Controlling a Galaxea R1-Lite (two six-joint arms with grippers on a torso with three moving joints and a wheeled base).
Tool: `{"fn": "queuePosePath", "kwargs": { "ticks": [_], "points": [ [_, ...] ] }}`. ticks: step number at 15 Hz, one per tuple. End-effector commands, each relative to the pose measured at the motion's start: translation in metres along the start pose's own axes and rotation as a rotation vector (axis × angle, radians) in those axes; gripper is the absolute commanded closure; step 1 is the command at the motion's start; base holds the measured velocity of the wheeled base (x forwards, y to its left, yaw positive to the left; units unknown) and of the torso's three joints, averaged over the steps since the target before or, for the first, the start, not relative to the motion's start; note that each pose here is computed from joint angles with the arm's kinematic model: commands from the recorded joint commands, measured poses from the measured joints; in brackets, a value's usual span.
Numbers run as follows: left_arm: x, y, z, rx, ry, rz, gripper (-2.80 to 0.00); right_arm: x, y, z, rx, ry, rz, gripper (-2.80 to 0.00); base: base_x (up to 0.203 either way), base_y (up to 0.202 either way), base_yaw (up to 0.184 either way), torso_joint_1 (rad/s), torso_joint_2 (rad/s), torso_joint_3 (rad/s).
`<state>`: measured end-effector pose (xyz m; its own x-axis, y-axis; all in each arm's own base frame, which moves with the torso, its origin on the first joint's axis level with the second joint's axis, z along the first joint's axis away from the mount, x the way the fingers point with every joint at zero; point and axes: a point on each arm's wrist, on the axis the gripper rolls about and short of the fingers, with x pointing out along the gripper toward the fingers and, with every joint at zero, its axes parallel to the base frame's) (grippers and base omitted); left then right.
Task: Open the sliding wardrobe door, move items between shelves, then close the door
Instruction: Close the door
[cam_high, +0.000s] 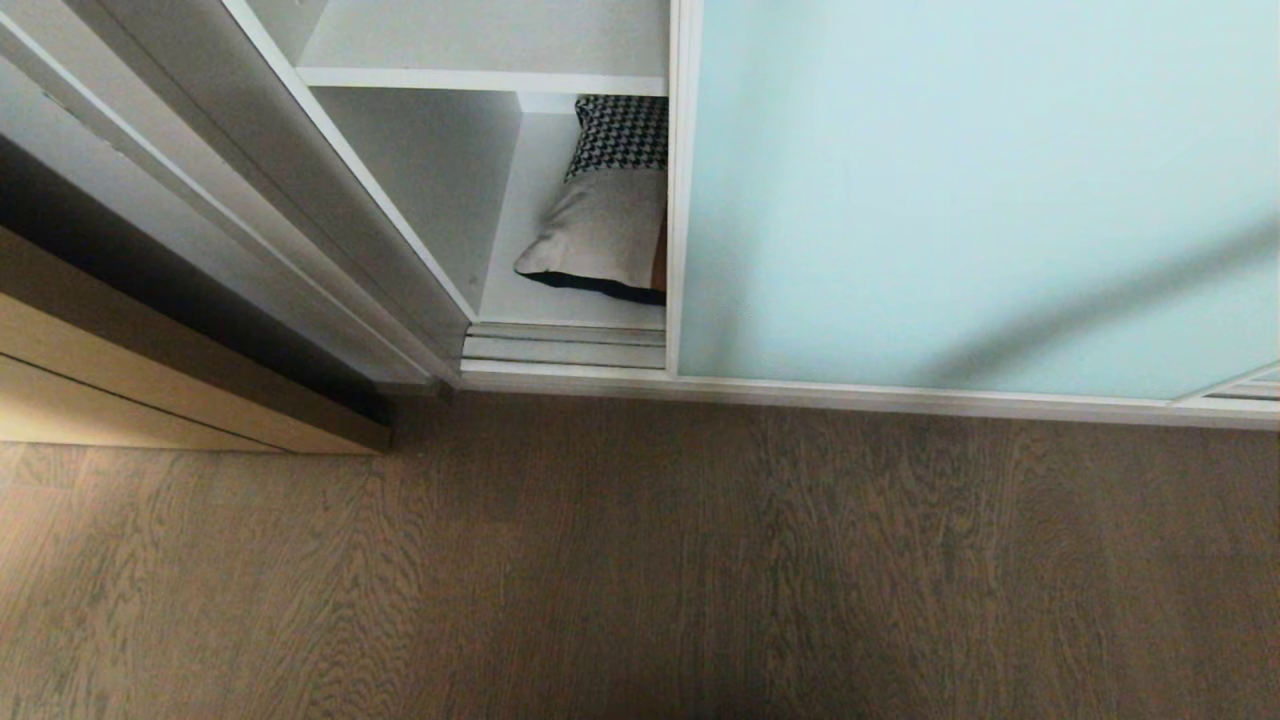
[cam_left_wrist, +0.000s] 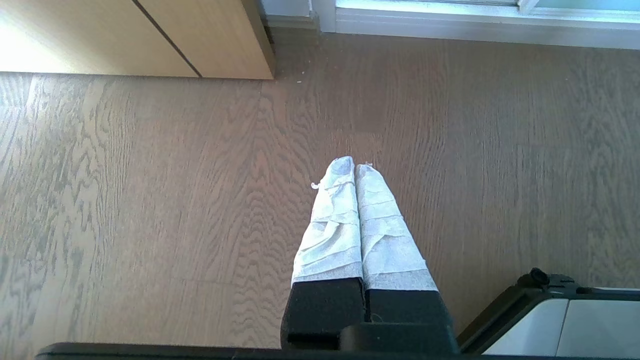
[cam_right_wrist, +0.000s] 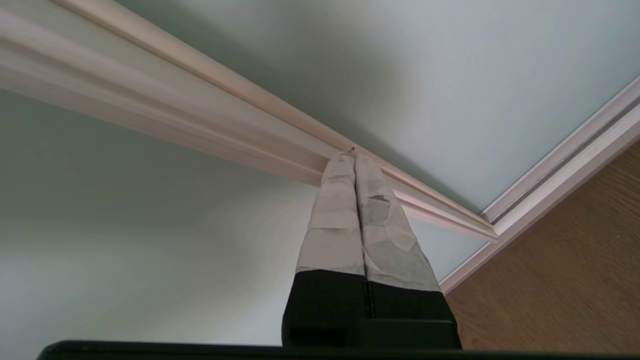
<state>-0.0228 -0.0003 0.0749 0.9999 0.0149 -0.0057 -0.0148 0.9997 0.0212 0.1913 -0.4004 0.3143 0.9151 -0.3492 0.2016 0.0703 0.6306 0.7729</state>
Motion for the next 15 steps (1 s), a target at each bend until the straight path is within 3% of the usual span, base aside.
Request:
{"fn": "queuePosePath", "kwargs": {
  "ticks": [1, 8, 15],
  "points": [
    [0.000, 0.000, 0.000, 0.000, 0.003, 0.000, 0.00, 0.004, -0.007, -0.002, 0.002, 0.006, 0.008, 0.00, 0.000, 0.000, 0.000, 0.000, 0.00, 0.000],
    [0.000, 0.000, 0.000, 0.000, 0.003, 0.000, 0.00, 0.013, -0.033, -0.007, -0.055, -0.020, 0.064, 0.00, 0.000, 0.000, 0.000, 0.000, 0.00, 0.000],
    [0.000, 0.000, 0.000, 0.000, 0.003, 0.002, 0.00, 0.032, -0.033, -0.028, -0.011, 0.026, 0.082, 0.00, 0.000, 0.000, 0.000, 0.000, 0.00, 0.000]
  ]
}}
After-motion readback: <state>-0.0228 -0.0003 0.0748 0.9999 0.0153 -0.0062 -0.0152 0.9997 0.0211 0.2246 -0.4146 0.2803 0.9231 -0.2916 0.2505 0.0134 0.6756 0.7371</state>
